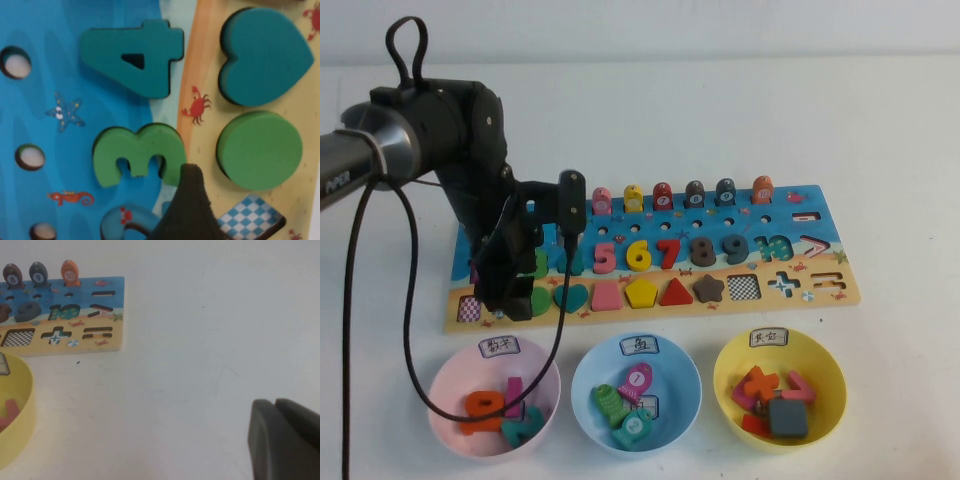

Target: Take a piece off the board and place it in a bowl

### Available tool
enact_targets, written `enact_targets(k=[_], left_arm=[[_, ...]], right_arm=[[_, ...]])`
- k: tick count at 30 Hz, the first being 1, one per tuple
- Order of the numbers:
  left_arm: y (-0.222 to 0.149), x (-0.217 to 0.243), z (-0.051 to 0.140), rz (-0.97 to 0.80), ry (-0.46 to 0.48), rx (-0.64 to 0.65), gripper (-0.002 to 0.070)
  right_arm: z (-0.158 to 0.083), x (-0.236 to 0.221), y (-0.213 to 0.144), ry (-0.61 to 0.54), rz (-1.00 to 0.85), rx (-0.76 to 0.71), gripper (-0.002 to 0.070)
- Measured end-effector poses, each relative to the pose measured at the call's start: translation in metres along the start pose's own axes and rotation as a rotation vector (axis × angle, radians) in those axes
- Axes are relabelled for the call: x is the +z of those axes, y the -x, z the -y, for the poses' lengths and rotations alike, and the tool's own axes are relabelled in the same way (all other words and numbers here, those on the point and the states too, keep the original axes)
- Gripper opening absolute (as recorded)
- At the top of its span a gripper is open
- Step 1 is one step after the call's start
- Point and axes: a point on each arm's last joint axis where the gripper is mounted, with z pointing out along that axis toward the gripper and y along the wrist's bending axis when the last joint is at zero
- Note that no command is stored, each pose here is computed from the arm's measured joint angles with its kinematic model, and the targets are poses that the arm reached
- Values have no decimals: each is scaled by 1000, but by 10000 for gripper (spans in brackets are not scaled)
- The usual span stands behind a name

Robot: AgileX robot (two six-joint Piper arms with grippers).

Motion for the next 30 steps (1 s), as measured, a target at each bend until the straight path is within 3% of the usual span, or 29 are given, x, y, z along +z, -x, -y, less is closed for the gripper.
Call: enact_targets(k=[9, 22, 30], left_arm=[[0, 6, -3, -8, 6, 78, 498], [1, 12, -8, -1, 30, 82, 498], [2, -3, -2, 5, 21, 82, 498]], right_arm=[[0, 0, 0, 0, 0, 0, -17], [0, 0, 0, 0, 0, 0, -17], [0, 0, 0, 0, 0, 0, -17]])
